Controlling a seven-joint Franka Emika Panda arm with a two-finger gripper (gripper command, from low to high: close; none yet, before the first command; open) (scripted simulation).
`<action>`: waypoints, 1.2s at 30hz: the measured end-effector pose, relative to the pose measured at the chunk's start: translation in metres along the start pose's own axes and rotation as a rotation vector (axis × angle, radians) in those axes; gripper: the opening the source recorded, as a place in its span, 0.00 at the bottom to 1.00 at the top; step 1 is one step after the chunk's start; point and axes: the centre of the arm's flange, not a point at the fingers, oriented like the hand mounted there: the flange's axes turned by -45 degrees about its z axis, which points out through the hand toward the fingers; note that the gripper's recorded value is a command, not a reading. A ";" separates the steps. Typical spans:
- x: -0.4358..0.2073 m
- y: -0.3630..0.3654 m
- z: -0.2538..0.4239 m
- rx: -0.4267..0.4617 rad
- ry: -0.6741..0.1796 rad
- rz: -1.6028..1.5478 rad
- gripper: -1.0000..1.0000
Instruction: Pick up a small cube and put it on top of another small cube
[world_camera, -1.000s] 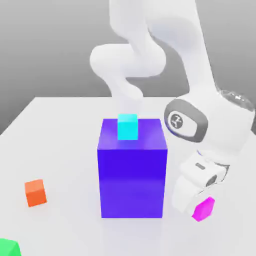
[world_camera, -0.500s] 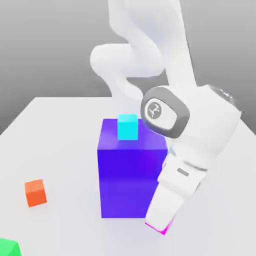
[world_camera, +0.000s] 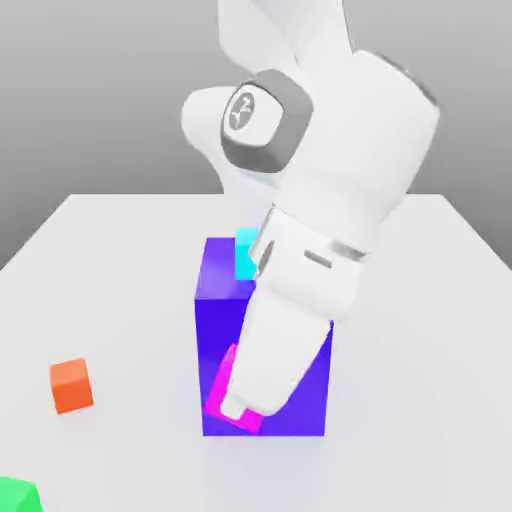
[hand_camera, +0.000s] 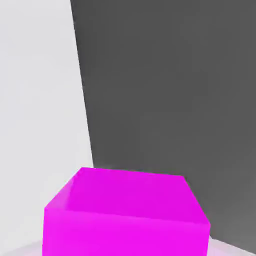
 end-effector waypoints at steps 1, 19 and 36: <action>-0.008 0.003 -0.004 -0.007 0.001 -0.020 0.00; -0.147 0.032 -0.045 -0.102 0.097 -0.385 0.00; -0.234 0.019 0.037 -0.132 0.301 -0.783 0.00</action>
